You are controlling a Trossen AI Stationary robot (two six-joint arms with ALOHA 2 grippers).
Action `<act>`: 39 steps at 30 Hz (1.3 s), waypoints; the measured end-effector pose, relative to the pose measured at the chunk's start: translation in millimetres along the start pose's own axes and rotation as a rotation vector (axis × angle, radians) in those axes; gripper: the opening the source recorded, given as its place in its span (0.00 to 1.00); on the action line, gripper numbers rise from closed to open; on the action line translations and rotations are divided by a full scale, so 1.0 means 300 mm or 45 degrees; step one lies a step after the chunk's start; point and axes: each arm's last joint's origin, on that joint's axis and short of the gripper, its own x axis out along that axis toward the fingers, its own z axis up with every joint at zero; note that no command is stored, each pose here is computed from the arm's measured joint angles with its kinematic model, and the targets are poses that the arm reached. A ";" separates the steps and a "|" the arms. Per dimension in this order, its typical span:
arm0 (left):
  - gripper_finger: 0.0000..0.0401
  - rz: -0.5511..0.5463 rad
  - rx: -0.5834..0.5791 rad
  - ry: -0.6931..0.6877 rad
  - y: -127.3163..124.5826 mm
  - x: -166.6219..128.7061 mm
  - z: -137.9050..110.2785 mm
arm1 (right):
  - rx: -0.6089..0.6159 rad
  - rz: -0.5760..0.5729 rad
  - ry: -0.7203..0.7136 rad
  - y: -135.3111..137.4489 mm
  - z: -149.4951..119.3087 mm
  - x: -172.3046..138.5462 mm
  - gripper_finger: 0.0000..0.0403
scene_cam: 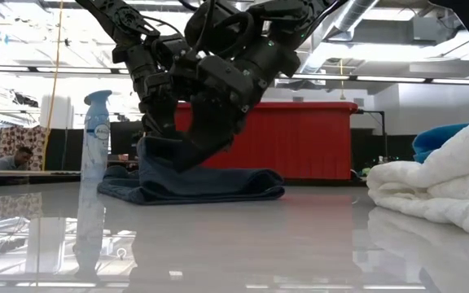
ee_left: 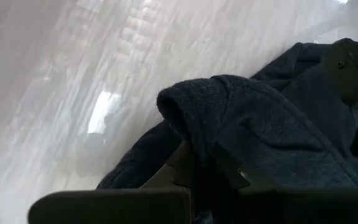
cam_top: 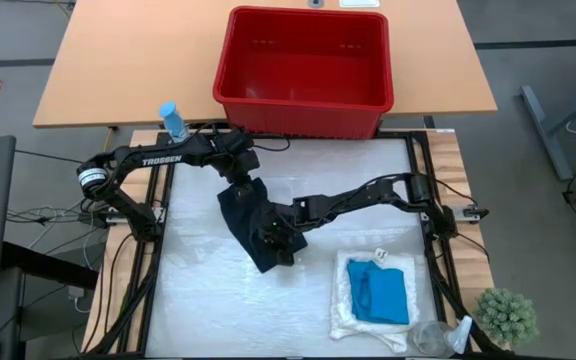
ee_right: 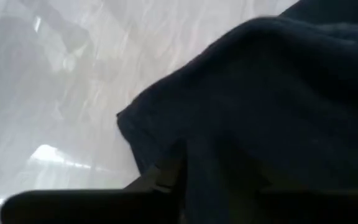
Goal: Fold laundry
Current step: Fold the dark blue shorts
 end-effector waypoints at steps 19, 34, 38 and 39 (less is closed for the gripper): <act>0.01 -0.043 -0.033 -0.001 -0.004 0.000 0.000 | 0.032 -0.064 0.120 0.006 -0.095 0.035 0.04; 0.01 -0.077 0.292 -0.068 -0.075 -0.113 -0.016 | 0.073 -0.071 0.195 0.004 -0.122 0.033 0.05; 0.04 -0.003 0.438 -0.032 -0.082 -0.147 -0.037 | 0.073 -0.071 0.195 0.004 -0.122 0.033 0.05; 0.06 0.028 0.454 -0.023 -0.079 -0.146 -0.037 | 0.073 -0.071 0.195 0.004 -0.122 0.033 0.05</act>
